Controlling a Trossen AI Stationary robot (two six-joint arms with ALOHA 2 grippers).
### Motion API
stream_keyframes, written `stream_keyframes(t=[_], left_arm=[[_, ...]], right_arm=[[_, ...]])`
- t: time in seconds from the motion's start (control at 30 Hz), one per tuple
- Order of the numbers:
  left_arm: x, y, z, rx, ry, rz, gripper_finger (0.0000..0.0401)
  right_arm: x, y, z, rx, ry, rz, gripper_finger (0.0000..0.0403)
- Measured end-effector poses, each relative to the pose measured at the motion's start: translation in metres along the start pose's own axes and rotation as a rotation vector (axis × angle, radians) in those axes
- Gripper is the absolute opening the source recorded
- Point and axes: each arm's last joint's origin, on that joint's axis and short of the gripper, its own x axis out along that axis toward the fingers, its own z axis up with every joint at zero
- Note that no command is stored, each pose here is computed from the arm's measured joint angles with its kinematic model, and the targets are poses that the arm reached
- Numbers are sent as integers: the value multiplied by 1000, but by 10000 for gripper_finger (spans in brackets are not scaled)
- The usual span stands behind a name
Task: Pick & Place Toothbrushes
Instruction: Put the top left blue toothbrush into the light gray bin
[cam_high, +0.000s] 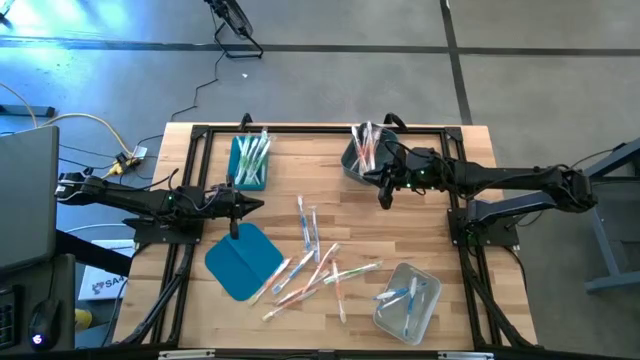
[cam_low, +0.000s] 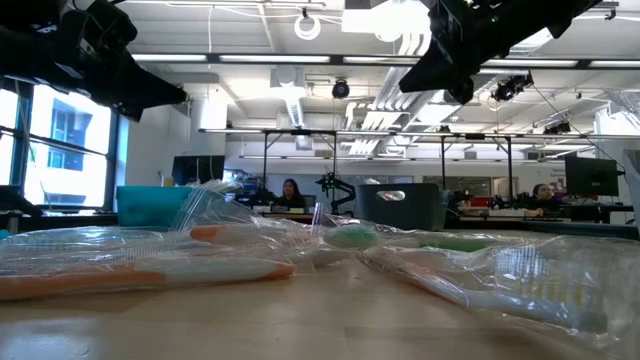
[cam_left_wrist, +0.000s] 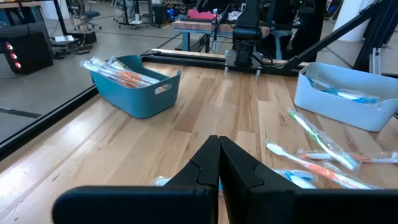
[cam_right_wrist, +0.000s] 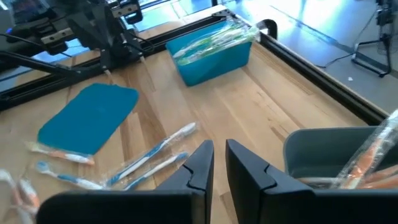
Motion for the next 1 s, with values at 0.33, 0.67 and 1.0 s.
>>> stream_keyframes(t=[0.33,0.67,1.0], left_arm=[[0,0,0,-4,6,-16,0],[0,0,-6,-102,63,-8,0],[0,0,-6,-167,60,-6,0]], right_arm=[[0,0,0,-2,2,8,34],[0,0,0,-49,2,8,34],[0,0,0,-45,2,11,34]])
